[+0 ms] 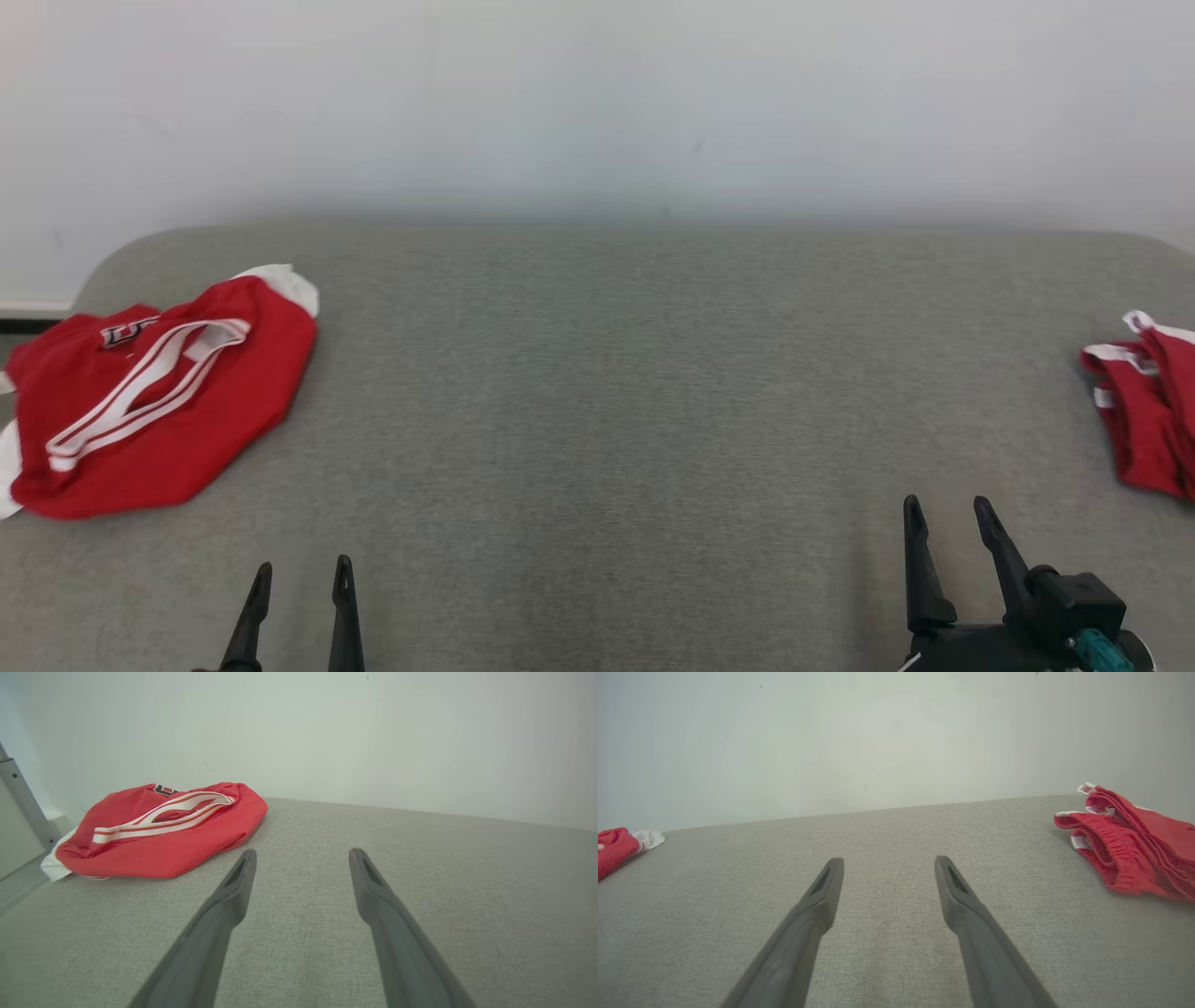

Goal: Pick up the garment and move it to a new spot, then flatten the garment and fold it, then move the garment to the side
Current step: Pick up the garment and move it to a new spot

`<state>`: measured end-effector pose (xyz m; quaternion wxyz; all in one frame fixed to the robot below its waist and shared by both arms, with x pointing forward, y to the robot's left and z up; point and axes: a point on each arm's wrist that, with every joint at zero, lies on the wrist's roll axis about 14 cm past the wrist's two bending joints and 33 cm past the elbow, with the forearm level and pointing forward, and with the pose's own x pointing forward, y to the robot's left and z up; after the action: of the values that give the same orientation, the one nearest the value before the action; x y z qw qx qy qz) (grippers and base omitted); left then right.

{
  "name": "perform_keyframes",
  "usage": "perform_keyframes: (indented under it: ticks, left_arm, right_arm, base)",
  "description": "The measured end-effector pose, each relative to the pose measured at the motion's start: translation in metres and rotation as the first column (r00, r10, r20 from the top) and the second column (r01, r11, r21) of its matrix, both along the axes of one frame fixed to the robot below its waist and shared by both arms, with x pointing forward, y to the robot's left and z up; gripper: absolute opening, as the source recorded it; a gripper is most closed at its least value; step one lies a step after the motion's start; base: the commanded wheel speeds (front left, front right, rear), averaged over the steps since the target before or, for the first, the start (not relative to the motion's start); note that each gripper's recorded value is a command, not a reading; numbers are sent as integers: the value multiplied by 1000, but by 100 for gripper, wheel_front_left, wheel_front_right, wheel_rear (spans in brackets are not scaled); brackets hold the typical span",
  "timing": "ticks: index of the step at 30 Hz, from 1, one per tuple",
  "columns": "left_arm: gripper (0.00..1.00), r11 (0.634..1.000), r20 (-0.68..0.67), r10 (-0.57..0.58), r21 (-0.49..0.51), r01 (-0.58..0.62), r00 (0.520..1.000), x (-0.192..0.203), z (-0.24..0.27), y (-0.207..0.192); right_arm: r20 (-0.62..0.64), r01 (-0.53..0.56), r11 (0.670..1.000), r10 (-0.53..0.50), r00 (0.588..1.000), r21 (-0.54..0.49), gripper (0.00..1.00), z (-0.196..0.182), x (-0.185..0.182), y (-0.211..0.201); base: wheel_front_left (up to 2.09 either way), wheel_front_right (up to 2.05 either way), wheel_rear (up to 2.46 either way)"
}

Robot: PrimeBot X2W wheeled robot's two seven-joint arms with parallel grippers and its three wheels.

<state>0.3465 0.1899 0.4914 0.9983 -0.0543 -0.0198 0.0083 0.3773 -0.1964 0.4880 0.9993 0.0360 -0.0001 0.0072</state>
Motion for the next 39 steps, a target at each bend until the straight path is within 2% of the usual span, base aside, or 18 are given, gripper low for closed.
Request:
perform_keyframes:
  ticks: [9, 22, 27, 33, 39]
  left_arm:
    - [100, 986, -2, 167, 6, -167, 986, -34, 0, 49]
    - [100, 924, -10, 383, 12, -383, 924, -96, -1, 104]
    - [100, 908, -1, 420, 10, -420, 908, -108, 1, 113]
    - [100, 905, -20, 425, -18, -425, 905, -108, -6, 113]
    - [100, 921, -43, 386, -34, -387, 922, -81, -12, 113]
  right_arm:
    - [-3, -161, 987, 161, 987, 9, 100, -2, 22, 56]
    - [-16, -394, 919, 394, 919, 14, 100, -5, 41, 145]
    - [-9, -432, 902, 432, 902, 11, 100, -3, 40, 161]
    - [-7, -434, 901, 434, 901, 9, 100, -1, 37, 160]
    - [-13, -414, 910, 414, 910, 9, 100, -2, 37, 152]
  base:
    - [0, 0, 0]
    - [0, 0, 0]
    - [0, 0, 0]
    - [0, 0, 0]
    - [0, 0, 0]
